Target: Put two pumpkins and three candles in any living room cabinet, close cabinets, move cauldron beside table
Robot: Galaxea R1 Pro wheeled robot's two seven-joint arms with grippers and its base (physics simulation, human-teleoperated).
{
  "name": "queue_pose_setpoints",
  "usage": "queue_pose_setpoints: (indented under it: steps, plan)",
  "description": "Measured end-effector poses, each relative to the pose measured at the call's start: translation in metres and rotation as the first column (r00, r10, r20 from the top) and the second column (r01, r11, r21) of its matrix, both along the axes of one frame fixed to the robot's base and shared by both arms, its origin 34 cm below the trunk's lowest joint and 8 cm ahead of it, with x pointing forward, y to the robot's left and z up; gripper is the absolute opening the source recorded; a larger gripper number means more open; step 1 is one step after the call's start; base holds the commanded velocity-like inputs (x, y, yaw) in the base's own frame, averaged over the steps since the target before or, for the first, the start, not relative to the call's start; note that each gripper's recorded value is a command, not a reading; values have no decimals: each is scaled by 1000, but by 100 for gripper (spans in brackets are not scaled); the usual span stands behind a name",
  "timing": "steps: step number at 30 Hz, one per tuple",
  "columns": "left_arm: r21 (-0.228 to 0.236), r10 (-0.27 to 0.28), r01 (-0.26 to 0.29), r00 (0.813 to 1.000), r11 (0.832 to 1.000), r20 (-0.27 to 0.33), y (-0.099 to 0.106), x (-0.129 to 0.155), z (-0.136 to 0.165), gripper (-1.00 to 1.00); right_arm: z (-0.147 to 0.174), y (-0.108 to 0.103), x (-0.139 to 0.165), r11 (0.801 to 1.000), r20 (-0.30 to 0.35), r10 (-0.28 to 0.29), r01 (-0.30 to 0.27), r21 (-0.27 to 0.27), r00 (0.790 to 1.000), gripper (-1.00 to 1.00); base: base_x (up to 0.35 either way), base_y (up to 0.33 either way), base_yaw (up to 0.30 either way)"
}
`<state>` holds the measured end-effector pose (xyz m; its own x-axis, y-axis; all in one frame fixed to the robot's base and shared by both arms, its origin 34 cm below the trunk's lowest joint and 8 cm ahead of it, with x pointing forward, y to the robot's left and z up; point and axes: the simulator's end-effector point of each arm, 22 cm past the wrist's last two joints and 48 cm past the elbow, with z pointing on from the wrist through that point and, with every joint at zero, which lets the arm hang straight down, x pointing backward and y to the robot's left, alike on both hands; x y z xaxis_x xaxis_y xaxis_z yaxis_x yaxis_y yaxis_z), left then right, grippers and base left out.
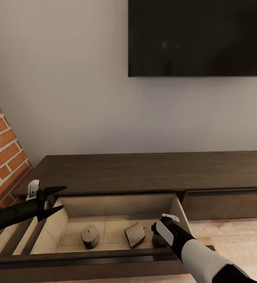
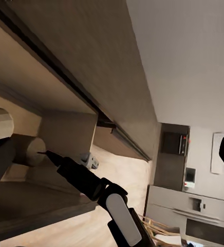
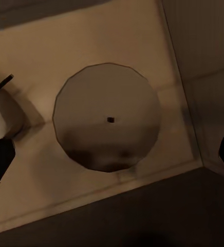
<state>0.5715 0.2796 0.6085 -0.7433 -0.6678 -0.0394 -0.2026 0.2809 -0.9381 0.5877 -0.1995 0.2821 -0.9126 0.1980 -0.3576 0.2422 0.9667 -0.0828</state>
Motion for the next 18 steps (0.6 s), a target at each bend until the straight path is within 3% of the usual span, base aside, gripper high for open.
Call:
queue_pose_setpoints:
  steps: [8,13,18]
  plan:
    - [2,0,0,1000,1000,7,0,3,17,100,17,1,3,1000,-5,1,-1,7,1000,100,0,0,0]
    - [4,-1,1,1000,1000,5,0,6,28,100,25,7,-6,999,-76,31,-29,31,997,100,0,0,0]
    - [4,-1,1,1000,1000,5,0,9,39,100,36,10,-4,998,-85,38,-35,44,996,100,0,0,0]
